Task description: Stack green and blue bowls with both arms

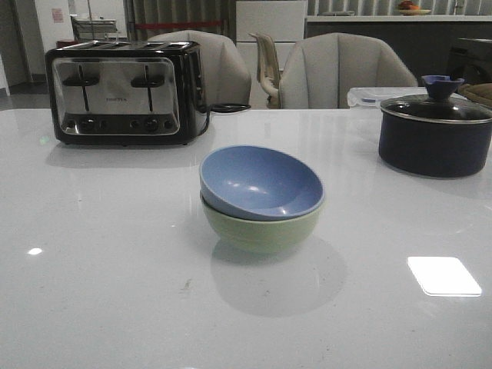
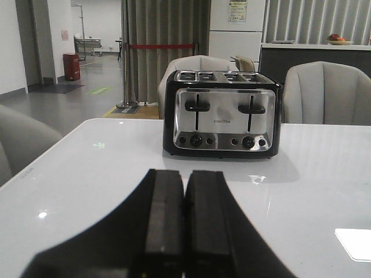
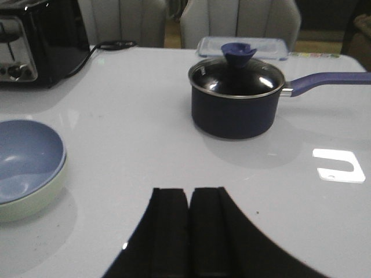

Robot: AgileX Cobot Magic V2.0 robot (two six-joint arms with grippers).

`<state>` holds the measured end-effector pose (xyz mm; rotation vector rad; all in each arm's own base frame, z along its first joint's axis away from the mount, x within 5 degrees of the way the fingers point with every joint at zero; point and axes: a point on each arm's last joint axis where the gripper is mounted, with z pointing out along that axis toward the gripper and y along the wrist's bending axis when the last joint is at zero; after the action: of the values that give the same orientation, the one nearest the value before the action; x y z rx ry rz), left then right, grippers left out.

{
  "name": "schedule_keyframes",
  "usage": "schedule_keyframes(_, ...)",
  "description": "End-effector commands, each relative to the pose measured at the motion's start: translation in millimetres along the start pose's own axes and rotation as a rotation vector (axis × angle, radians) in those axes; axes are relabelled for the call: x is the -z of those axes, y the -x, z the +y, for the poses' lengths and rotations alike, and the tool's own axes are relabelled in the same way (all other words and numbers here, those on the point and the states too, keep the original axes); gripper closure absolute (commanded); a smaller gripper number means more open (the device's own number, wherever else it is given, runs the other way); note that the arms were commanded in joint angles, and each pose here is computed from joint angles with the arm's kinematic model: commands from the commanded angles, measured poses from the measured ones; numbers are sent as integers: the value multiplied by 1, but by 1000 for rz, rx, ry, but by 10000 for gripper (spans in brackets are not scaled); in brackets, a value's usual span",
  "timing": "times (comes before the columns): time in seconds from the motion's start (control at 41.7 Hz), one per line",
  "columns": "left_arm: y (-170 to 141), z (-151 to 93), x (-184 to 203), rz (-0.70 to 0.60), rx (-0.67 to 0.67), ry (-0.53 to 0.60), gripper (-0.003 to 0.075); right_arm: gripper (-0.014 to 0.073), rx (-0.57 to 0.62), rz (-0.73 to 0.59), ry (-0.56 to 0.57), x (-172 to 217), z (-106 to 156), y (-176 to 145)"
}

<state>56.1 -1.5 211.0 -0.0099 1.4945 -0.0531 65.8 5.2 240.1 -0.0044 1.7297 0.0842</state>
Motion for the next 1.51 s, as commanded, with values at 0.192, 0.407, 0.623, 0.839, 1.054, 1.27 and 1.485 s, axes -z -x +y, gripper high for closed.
schedule_keyframes(0.192, 2, 1, 2, -89, 10, 4, 619, 559, 13, -190, -23, 6, -4, -26)
schedule_keyframes(0.407, 2, 1, 2, -89, 10, 4, 619, 559, 13, -223, -32, 5, -5, -38)
schedule_keyframes(0.623, 2, 1, 2, -89, 10, 4, 619, 559, 13, -221, -31, 5, -5, -38)
schedule_keyframes(0.839, 2, 1, 2, -89, 10, 4, 619, 559, 21, -292, -42, 7, -6, -32)
schedule_keyframes(1.054, 2, 1, 2, -89, 10, 4, 619, 559, 35, -345, -35, 8, -5, -27)
schedule_keyframes(1.27, 2, 1, 2, -89, 10, 4, 619, 559, 24, -331, -35, 8, -5, -29)
schedule_keyframes(1.485, 2, 1, 2, -89, 10, 4, 619, 559, 24, -330, -36, 8, -5, -29)
